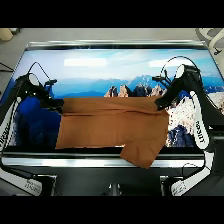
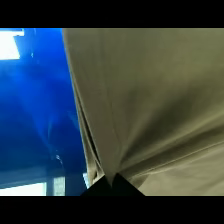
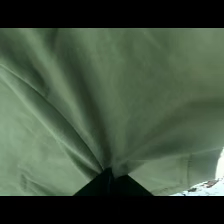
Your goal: Fold the shirts.
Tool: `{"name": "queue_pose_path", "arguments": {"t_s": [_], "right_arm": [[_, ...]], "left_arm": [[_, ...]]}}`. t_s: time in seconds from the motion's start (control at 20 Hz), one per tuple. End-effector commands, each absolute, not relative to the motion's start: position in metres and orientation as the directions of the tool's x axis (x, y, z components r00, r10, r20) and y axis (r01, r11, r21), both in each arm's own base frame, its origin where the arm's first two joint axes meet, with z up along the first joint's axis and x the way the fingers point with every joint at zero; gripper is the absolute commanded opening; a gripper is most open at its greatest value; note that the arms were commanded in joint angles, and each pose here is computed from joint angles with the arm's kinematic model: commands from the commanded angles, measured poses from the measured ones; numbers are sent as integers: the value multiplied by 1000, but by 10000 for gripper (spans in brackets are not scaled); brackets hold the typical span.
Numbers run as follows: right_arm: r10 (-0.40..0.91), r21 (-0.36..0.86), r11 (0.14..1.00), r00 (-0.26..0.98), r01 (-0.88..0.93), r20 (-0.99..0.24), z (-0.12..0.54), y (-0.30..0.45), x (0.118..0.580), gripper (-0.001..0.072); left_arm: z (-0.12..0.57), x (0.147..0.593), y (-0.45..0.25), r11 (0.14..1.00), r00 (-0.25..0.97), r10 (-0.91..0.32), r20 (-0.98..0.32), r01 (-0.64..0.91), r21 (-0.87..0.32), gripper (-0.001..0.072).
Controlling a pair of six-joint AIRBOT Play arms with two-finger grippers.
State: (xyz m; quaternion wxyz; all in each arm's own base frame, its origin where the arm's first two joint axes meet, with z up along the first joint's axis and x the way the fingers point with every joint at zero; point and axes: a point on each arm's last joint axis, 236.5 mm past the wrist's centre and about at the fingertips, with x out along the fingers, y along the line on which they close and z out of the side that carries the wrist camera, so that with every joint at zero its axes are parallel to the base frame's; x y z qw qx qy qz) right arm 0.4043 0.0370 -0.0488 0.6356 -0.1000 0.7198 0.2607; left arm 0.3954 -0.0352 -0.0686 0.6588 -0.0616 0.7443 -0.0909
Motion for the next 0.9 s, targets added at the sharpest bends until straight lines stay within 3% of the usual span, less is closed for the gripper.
{"name": "queue_pose_path", "arguments": {"t_s": [0.0, 0.3, 0.5, 0.55, 0.65, 0.8, 0.85], "right_arm": [[184, 265, 860, -220, -437, -958, -64, 36, 390, 20], [111, 149, 877, -109, -458, -988, -72, 19, 416, 21], [147, 170, 880, -86, -444, -985, -71, 28, 421, 29], [146, 172, 879, -93, -445, -985, -71, 28, 420, 137], [119, 172, 862, -139, -476, -983, -66, 21, 407, 447], [-35, 77, 848, -200, -525, -979, -45, -16, 385, 497], [-25, 75, 865, -191, -496, -981, -39, -21, 381, 496]], "left_arm": [[-77, 380, -34, 975, -185, -213, -959, 18, -220, 23], [-79, 385, -15, 975, -163, -224, -961, -30, -222, 23], [-83, 398, -30, 970, -114, -242, -964, -17, -242, 27], [-83, 399, -33, 969, -114, -245, -963, -13, -245, 101], [-79, 391, -32, 969, -140, -247, -959, -16, -248, 523], [-60, 376, -18, 966, -170, -258, -951, -45, -254, 532], [-51, 368, -13, 965, -181, -263, -948, -56, -257, 524]]}}
